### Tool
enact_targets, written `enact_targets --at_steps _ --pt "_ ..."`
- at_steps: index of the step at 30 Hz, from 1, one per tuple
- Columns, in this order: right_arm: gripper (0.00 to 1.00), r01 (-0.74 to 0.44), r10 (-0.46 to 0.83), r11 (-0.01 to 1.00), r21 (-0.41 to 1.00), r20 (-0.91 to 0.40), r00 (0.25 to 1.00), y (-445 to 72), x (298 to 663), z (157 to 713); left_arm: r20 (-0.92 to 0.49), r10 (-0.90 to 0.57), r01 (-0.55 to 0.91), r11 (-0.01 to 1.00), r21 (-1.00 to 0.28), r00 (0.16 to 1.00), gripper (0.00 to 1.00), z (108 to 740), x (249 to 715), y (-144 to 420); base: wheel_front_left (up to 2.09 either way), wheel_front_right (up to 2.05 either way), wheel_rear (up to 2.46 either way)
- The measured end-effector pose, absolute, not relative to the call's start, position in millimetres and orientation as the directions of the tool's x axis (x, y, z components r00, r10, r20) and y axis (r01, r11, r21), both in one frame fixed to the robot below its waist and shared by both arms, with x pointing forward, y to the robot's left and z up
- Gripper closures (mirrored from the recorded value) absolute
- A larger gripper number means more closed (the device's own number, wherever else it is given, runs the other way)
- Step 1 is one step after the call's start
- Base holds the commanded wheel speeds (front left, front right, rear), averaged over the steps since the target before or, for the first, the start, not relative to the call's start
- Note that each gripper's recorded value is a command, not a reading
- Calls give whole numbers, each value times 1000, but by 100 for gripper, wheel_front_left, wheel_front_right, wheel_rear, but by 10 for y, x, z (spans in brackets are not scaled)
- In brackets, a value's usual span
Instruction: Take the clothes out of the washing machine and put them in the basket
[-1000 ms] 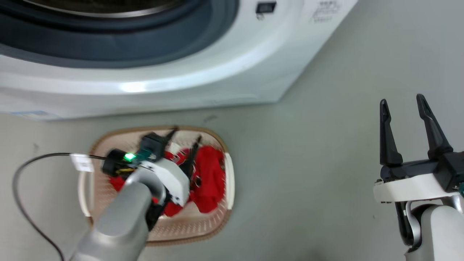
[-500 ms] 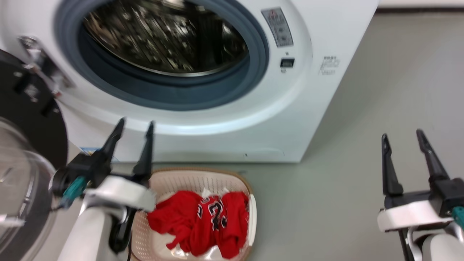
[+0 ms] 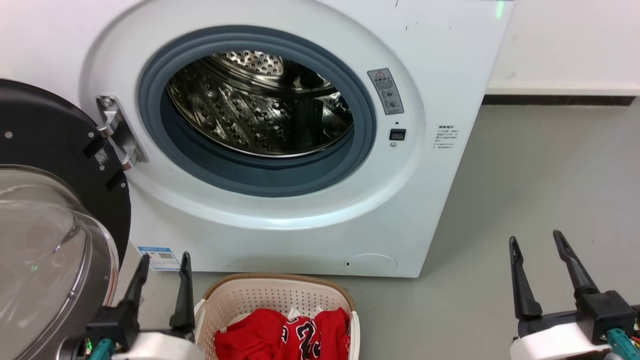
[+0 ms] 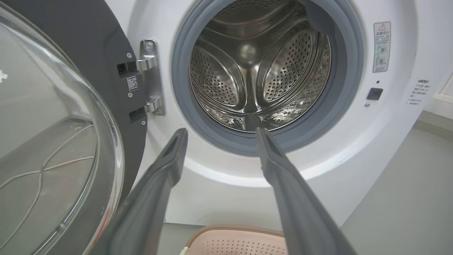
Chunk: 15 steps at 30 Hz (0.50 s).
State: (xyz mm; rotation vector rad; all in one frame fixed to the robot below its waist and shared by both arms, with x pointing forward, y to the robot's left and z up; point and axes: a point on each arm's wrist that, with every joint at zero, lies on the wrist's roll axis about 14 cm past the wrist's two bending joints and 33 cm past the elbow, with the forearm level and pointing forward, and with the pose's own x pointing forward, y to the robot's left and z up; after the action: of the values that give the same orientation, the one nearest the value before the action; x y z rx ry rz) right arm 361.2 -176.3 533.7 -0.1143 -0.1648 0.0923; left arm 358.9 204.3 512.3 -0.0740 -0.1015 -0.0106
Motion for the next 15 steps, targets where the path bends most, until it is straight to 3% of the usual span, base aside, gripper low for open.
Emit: enact_targets --at_steps 15 --pt "0 -16 30 997 -72 207 978 -1970 3416 5478 92 -54 52 999 16 994 0 5097 3471 1870 0 0 0"
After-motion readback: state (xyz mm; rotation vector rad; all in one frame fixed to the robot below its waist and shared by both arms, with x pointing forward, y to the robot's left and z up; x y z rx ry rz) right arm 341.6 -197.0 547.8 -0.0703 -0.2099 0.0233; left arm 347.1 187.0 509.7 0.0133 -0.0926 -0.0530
